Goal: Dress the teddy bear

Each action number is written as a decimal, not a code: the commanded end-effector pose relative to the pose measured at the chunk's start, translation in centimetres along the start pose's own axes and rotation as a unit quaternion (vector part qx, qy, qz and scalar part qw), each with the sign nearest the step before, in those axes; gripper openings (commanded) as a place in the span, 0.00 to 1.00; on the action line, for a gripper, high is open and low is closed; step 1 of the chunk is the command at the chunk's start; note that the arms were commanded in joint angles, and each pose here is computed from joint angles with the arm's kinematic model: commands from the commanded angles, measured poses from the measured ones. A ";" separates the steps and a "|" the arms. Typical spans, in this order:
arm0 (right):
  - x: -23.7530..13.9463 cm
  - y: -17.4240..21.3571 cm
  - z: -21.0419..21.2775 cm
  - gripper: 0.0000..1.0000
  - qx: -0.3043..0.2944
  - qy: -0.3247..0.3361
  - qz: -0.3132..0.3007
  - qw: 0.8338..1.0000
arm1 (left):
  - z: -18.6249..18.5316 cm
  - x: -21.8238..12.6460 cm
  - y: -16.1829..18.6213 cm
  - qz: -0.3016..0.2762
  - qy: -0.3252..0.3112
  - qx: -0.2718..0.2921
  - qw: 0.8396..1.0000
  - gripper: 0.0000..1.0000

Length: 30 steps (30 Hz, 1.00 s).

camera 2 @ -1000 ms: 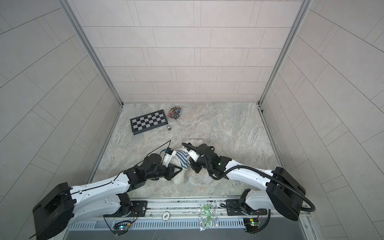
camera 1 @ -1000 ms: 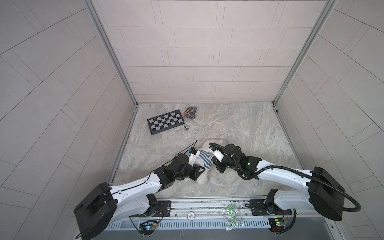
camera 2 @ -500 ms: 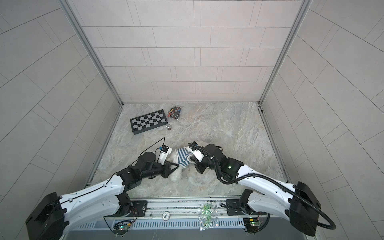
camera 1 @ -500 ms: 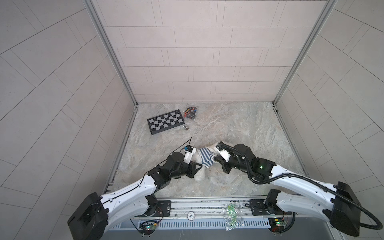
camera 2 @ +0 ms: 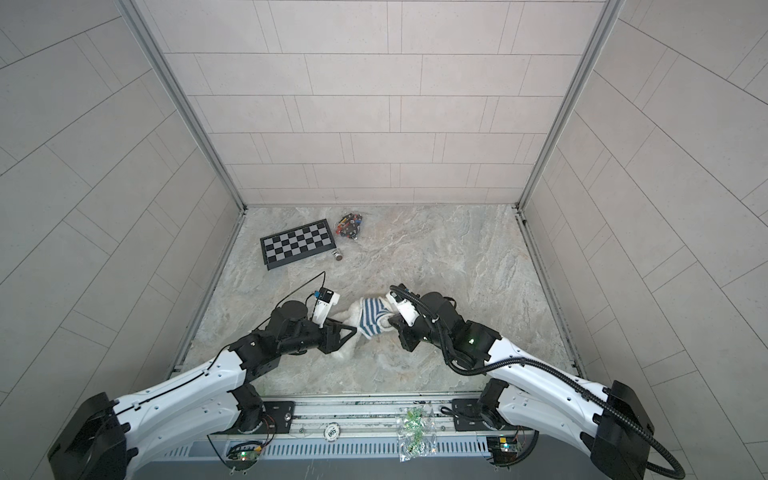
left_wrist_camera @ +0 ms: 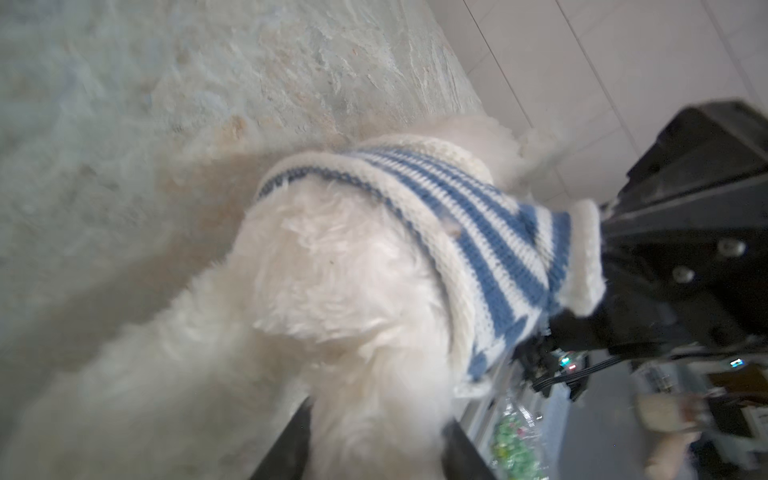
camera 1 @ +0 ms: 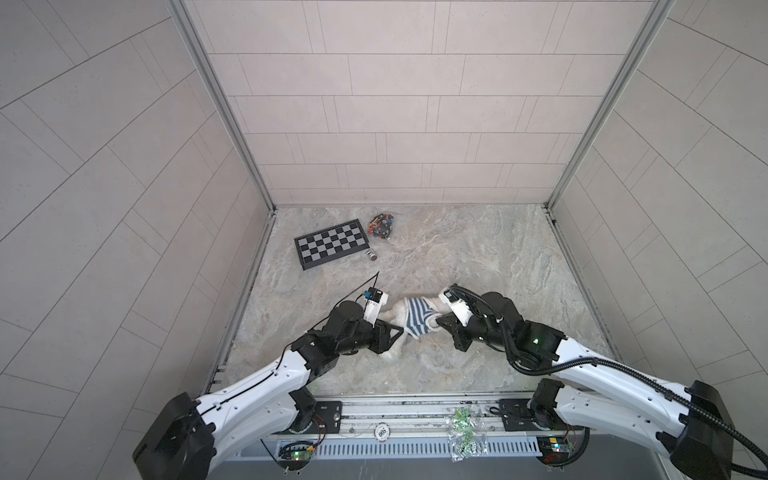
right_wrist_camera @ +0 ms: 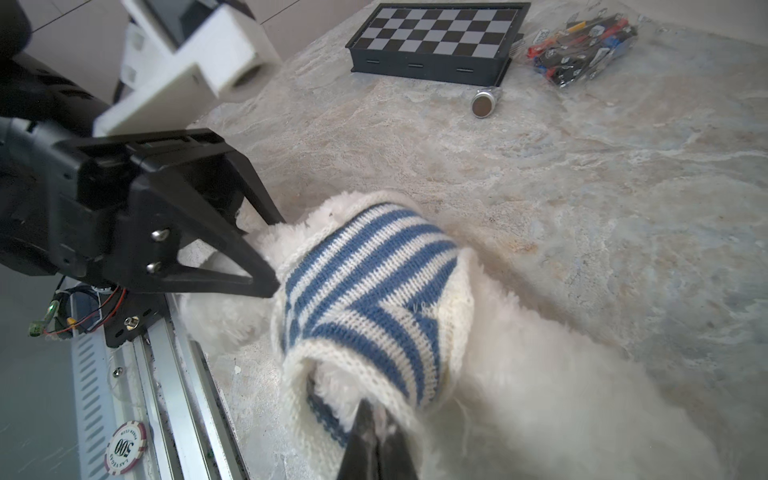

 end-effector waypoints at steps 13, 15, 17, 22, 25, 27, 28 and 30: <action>0.3 -1.6 -0.7 0.00 0.060 0.027 -0.034 0.997 | -4.8 0.6 -3.8 -0.037 -0.009 0.027 0.999 0.64; 0.3 -1.5 -0.7 0.00 0.065 0.024 -0.036 0.997 | -4.3 1.4 -3.6 -0.037 -0.020 0.018 0.999 0.63; 0.3 -1.4 -0.5 0.00 0.067 0.019 -0.037 0.997 | -4.4 1.9 -3.7 -0.042 -0.011 0.010 0.999 0.58; 0.3 -1.4 -0.1 0.00 0.068 0.006 -0.037 0.997 | -4.5 3.1 -3.9 -0.044 -0.005 0.002 0.999 0.37; 0.2 -1.5 0.7 0.00 0.051 -0.006 -0.031 0.998 | -4.3 3.5 -3.8 -0.042 -0.009 0.001 0.999 0.17; -0.4 -1.8 1.3 0.00 0.037 -0.018 -0.032 0.999 | -3.7 3.5 -3.5 -0.041 -0.017 -0.003 0.999 0.06; -0.7 -1.9 1.5 0.00 0.033 -0.023 -0.036 0.999 | -3.2 3.4 -3.2 -0.038 -0.024 -0.009 0.999 0.00; -1.7 -2.1 1.9 0.00 0.024 -0.033 -0.045 0.998 | -1.5 3.2 -2.7 -0.038 -0.043 -0.030 0.998 0.00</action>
Point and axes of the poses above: each gripper's point midway between its finger pads, its own x axis out along the fingers, its own z axis along the line the jaws close on, y = z × x, the point moved 3 cm from there along -x, back along the fingers, and after that the axes turned 7 degrees about x, right-handed, at the moved point
